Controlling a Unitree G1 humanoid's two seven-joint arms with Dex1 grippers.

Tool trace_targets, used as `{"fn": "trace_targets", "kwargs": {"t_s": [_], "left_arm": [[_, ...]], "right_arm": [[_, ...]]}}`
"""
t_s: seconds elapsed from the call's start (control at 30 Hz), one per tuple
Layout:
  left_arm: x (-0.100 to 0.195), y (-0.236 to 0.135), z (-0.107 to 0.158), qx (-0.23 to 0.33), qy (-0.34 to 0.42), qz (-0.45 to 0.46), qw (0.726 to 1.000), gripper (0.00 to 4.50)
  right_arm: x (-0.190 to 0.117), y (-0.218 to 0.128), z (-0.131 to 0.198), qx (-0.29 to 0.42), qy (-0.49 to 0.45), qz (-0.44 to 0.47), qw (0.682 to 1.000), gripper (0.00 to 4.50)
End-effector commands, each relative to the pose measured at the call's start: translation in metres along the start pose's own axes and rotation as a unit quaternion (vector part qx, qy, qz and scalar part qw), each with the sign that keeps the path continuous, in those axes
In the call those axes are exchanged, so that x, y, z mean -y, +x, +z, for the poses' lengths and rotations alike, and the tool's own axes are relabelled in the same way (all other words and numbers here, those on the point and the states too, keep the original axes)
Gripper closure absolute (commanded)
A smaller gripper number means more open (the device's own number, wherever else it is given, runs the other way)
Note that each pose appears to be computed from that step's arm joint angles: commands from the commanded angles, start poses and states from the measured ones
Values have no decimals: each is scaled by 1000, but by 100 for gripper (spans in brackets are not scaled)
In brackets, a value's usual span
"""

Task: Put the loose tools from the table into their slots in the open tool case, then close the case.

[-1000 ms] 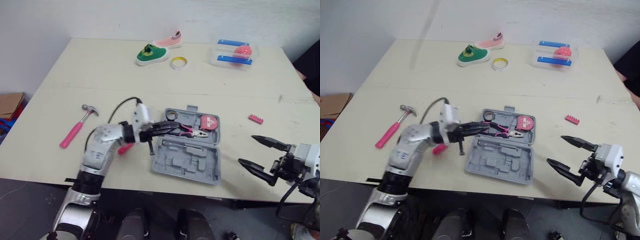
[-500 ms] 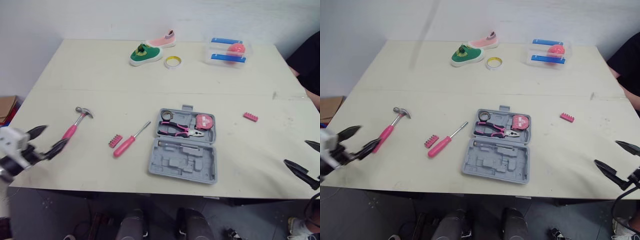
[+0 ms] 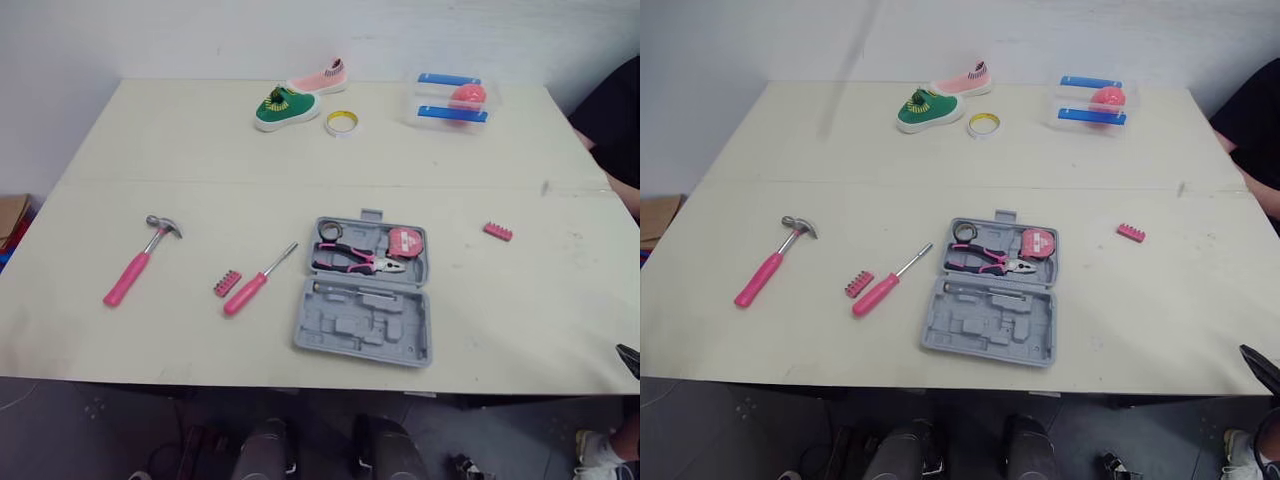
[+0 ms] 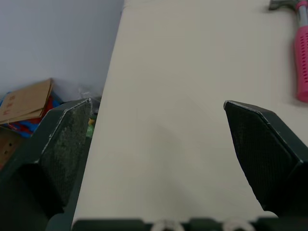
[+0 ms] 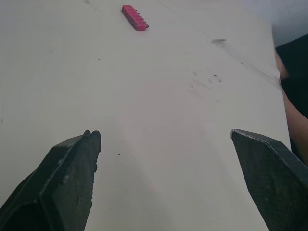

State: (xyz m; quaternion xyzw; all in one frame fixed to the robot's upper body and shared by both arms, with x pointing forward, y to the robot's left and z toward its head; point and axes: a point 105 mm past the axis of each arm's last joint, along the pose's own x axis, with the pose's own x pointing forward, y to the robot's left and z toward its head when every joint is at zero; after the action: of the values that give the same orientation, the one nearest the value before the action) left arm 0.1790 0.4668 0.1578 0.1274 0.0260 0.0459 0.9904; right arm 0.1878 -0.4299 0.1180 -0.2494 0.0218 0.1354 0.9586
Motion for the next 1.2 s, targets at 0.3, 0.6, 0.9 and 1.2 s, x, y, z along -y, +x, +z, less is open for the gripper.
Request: {"fn": "trace_targets", "kwargs": {"t_s": [0.3,0.6,0.9,1.2], "left_arm": [[81,49,50,30,-50,-174,983,4],[102,103,28,-133,-76,-169,974,4],[111,137,9,-181,-26,-173,968,4],[124,126,-26,-265,-51,-211,940,149]], "right_arm": [[-84,91,98,239,45,204,948,0],[-149,117,176,358,41,306,881,0],[-173,120,201,381,39,374,845,0],[-179,120,206,370,41,379,847,0]]}}
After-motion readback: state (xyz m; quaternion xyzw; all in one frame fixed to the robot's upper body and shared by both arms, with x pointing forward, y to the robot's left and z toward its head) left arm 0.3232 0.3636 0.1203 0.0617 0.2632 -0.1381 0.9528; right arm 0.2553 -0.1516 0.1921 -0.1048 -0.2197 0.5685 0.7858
